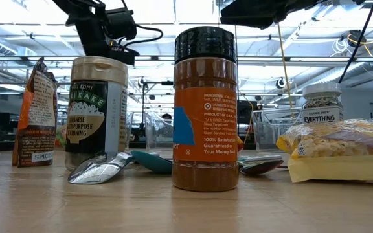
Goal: Pick & Place Food Item
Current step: Put the blue noodle pack into the left transparent bin
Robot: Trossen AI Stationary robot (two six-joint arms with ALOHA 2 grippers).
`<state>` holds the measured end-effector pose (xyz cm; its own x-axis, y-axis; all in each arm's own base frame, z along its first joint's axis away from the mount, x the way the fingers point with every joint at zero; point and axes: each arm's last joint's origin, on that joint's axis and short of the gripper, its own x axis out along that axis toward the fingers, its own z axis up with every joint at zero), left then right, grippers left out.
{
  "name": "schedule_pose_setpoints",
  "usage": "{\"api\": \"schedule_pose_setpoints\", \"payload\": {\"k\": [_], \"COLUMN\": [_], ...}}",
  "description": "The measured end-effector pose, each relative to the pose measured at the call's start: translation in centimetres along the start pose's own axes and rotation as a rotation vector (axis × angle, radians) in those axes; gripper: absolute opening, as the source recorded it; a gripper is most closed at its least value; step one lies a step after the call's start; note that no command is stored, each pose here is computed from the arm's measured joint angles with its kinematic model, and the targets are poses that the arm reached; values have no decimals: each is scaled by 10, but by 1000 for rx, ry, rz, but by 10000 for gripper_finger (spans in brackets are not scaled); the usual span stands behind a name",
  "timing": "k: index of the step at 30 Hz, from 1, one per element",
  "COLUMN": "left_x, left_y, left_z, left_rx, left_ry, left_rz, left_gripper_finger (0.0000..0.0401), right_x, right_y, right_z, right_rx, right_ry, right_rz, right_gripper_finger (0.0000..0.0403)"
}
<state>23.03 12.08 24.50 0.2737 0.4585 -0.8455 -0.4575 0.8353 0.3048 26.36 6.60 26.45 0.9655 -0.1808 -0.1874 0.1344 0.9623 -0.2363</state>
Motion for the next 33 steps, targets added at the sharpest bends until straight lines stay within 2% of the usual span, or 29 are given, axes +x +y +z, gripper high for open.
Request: {"api": "schedule_pose_setpoints", "payload": {"k": [7,11,14,23,28,33], "left_x": [17,36,45,49,47,42], "left_y": [-7,-9,-11,-12,-11,-10], "left_z": [2,2,1,0,-1,-2], "left_rx": [-7,21,31,-19,-64,-67], "left_ry": [51,111,144,161,168,168], "left_rz": [-40,-19,-4,-11,36,36], "left_gripper_finger": [17,4,12,84,148,216], "right_x": [0,0,0,0,0,0], "right_y": [0,0,0,0,0,0], "right_z": [0,0,0,0,0,0], "right_rx": [0,0,0,0,0,0], "right_ry": [0,0,0,0,0,0], "right_rz": [0,0,0,-1,0,-1], "right_gripper_finger": [171,171,171,171,171,171]}}
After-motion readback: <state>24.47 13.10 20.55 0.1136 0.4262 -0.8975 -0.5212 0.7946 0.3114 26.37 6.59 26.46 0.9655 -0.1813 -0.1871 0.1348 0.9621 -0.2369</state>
